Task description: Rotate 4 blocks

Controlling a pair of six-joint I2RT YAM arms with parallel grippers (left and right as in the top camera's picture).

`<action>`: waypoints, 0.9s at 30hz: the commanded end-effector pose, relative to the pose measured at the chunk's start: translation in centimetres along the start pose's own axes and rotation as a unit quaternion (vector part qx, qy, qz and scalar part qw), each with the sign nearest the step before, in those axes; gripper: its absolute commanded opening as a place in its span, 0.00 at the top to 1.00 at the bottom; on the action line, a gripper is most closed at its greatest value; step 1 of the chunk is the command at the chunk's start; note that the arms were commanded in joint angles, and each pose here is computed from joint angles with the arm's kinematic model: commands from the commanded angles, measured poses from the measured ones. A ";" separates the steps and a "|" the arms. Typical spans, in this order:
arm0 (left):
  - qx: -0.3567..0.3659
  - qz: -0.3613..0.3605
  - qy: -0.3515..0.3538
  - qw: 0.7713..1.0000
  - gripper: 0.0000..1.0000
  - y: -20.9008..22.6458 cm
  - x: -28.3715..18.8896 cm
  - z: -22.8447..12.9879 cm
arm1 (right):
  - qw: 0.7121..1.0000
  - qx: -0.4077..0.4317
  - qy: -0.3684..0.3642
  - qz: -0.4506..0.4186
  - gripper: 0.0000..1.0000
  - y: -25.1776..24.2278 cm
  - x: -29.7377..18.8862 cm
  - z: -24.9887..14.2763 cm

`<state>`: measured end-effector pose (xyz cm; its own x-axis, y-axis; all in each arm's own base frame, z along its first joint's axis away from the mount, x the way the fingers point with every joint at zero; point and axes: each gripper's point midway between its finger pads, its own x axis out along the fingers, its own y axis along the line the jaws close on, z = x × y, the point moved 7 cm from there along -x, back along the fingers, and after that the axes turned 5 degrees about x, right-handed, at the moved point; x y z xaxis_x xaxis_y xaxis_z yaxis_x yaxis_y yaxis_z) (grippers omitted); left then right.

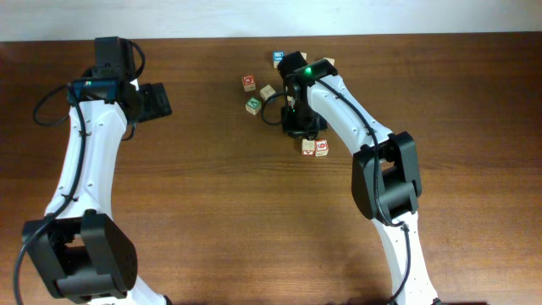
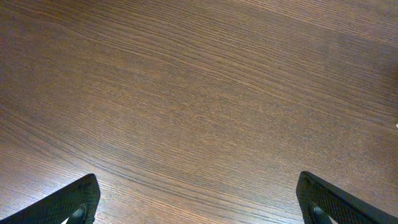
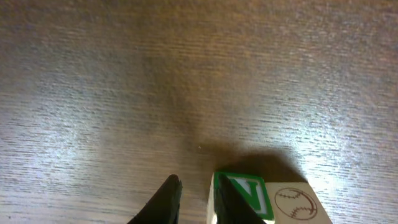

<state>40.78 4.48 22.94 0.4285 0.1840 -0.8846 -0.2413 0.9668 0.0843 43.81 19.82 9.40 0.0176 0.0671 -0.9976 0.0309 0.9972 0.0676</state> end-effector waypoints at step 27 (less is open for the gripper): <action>-0.007 -0.006 -0.004 1.000 0.01 -0.1 -0.2 0.4 | 0.995 -0.102 0.007 0.024 0.65 3.4 -1.3 -1.6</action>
<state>40.78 4.48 22.94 0.4285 0.1840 -0.8846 -0.2413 0.9668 0.0843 43.45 21.31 10.86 0.0184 0.0977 -0.9950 -0.1058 0.9898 0.0952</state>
